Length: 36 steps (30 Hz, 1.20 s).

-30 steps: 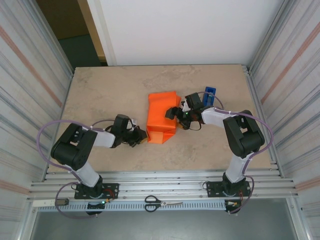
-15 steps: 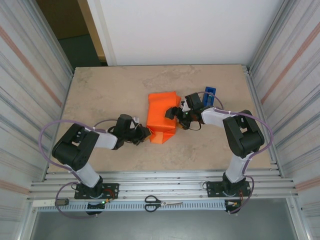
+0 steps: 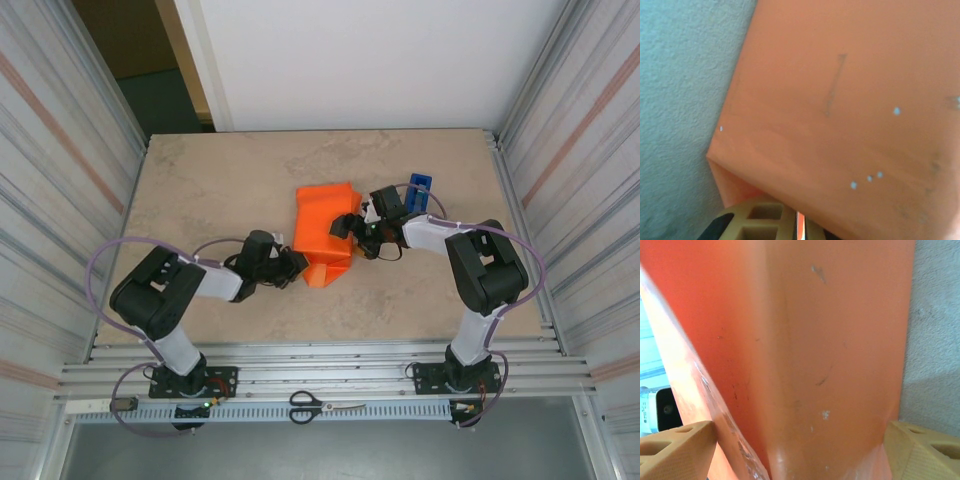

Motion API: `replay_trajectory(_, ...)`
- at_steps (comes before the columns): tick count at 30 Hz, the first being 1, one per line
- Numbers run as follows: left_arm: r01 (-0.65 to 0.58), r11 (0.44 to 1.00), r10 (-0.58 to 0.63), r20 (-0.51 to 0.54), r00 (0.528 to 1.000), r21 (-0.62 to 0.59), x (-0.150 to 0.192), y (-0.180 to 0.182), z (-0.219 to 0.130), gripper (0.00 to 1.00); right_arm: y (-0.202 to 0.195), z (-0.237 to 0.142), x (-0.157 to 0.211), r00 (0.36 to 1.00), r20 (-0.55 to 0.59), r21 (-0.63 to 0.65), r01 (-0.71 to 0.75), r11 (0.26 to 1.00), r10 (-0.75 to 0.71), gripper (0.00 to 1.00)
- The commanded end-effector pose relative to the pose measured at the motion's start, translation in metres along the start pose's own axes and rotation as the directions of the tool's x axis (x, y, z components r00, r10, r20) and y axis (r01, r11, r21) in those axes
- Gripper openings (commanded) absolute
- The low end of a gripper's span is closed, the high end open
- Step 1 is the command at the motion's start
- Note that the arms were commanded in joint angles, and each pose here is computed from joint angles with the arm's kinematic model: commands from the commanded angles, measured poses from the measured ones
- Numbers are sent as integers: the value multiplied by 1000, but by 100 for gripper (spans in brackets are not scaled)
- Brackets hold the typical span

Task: Wrap the gift box in paper
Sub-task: Fold the wrapping paper for the gift box.

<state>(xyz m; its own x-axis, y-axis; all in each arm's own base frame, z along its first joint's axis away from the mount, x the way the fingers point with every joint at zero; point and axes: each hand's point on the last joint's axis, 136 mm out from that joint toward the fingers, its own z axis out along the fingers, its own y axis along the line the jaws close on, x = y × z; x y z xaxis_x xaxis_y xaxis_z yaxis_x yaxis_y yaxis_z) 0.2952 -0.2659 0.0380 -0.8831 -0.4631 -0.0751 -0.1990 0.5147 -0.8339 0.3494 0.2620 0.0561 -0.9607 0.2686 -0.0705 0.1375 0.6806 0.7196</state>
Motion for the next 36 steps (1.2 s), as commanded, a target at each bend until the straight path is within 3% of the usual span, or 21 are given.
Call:
replay_trajectory(1,27,999,-28,80,996,18,-11,-2,5,10,-28,14,20,996,-56,86,-58,995,63,85)
replay_trajectory(8,30,999,-31,125,992,12,-10,0,11,9,-27,13,21,996,-59,86,-54,995,59,85)
replay_trajectory(22,119,979,-98,130,987,-165,2,42,11,9,-27,12,21,997,-60,92,-46,995,51,85)
replay_trajectory(36,30,983,-18,67,998,-181,7,12,2,11,-31,12,22,997,-49,111,-50,993,55,86)
